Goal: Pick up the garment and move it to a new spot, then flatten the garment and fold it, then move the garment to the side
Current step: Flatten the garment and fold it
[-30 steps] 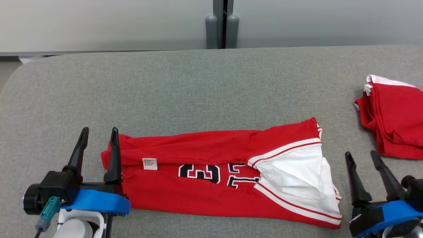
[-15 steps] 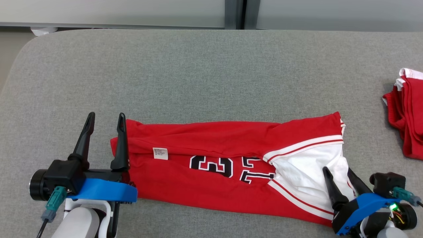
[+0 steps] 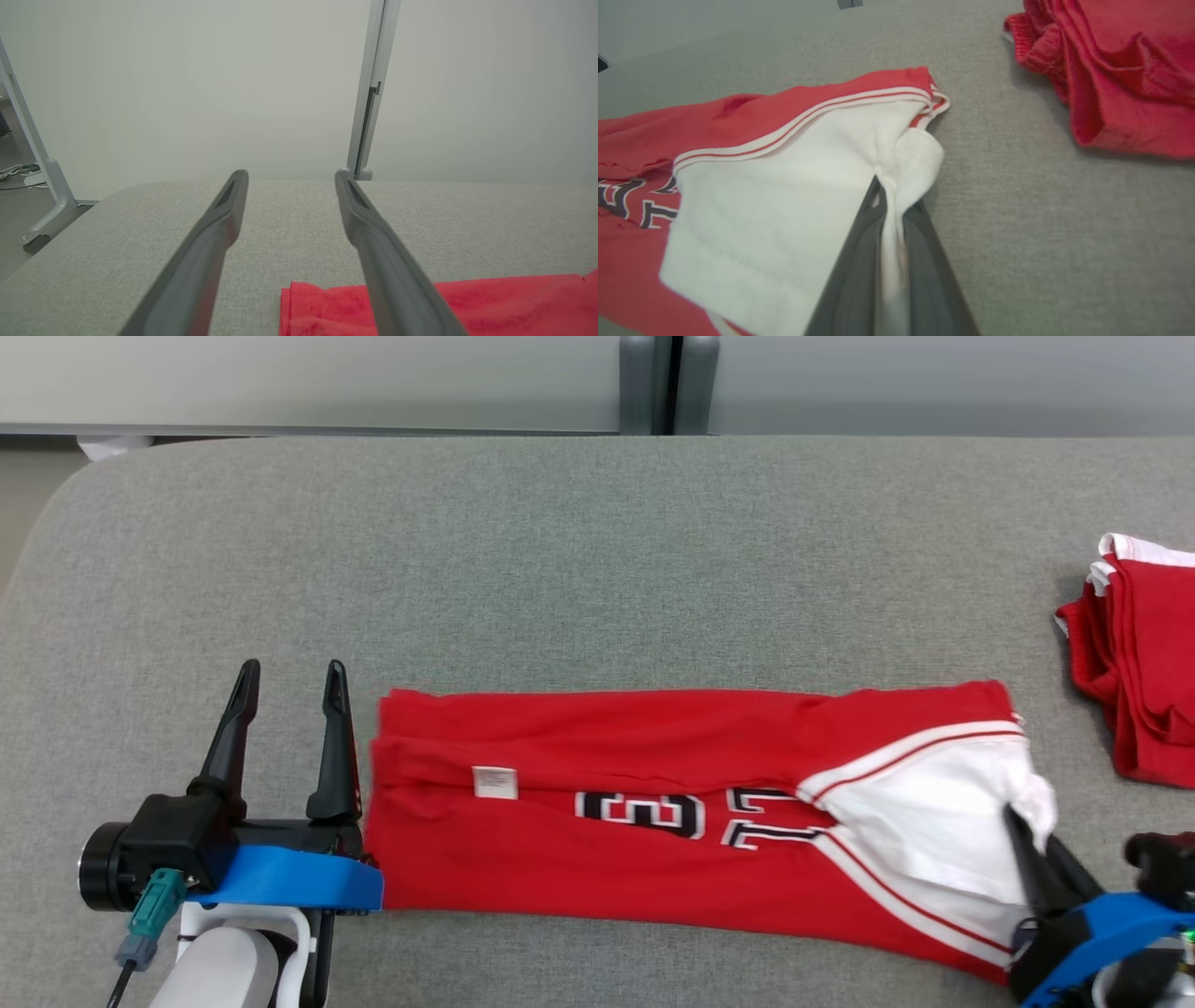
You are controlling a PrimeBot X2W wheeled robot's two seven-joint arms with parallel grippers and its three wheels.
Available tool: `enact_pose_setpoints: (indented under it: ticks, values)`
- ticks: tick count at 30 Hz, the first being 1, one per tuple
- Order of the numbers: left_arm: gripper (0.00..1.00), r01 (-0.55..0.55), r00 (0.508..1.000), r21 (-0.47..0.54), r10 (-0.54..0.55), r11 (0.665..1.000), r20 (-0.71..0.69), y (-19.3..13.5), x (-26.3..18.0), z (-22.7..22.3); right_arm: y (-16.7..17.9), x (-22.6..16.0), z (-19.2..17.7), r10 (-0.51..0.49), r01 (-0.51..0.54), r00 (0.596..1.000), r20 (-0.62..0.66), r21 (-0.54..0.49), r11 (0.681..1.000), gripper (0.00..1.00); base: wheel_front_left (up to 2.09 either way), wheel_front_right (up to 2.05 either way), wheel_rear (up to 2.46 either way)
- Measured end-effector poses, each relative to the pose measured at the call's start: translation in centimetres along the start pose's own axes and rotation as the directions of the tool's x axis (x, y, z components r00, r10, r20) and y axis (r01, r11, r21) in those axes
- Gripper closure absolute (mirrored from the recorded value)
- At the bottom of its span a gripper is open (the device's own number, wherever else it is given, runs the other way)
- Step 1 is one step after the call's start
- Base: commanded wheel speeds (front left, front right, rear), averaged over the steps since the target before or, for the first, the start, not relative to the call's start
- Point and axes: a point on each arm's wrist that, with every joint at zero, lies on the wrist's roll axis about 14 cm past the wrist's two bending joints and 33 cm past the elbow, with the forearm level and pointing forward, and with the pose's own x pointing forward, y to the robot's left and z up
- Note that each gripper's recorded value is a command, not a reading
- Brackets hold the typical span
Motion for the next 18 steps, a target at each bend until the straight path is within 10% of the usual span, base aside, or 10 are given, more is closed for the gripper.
enact_pose_setpoints:
  ticks: [9,18]
  values:
    - [0.0,0.017,1.0,-0.012,-0.017,1.0,0.009,-0.7,-0.1,0.3,-3.0,-1.5,2.9,-0.071,0.073,0.997,0.03,-0.045,0.996,1.0,0.0,0.0,0.0]
    - [0.0,0.02,1.0,-0.017,-0.02,1.0,0.02,-0.9,-0.7,0.8,8.3,-0.9,8.8,0.235,-0.218,0.968,0.086,-0.174,0.96,1.0,0.0,0.0,0.0]
